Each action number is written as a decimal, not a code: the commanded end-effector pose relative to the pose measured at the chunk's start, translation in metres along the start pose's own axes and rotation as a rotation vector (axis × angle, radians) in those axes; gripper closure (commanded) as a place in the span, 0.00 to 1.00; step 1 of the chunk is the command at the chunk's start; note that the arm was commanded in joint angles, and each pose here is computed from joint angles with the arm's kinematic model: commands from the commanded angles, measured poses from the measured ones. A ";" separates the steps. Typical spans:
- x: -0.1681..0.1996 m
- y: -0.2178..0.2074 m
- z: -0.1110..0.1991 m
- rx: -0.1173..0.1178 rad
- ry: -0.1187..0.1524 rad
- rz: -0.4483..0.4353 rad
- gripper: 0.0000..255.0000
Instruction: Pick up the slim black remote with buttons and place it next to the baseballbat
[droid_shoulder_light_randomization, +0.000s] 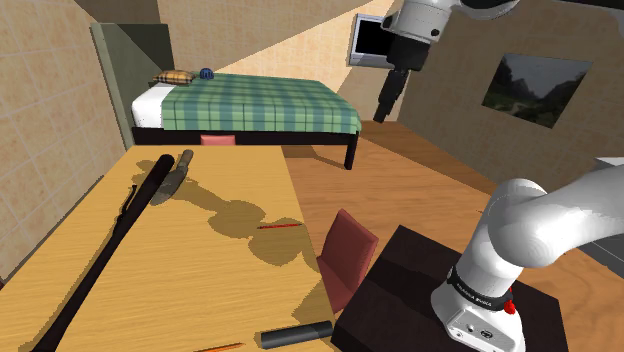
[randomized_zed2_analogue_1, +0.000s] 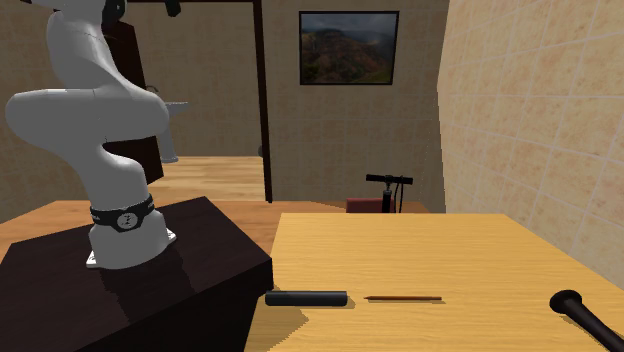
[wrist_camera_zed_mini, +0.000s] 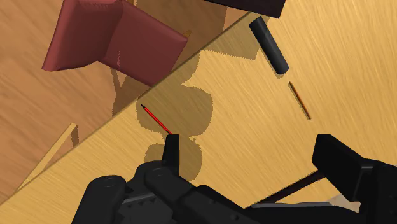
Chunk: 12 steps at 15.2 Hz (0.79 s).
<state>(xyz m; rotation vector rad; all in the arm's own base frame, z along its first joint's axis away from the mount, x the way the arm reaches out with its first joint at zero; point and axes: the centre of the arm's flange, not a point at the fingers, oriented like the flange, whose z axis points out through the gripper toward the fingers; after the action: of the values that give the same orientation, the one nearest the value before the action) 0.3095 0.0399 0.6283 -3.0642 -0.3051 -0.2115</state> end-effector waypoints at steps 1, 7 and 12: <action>0.000 0.000 0.000 0.000 0.000 0.000 0.00; 0.013 -0.035 0.071 -0.010 -0.016 -0.082 0.00; 0.020 -0.065 0.130 -0.019 -0.029 -0.151 0.00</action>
<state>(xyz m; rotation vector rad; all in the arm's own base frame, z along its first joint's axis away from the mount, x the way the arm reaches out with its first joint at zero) 0.3297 0.1078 0.5148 -3.0673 -0.5175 -0.1779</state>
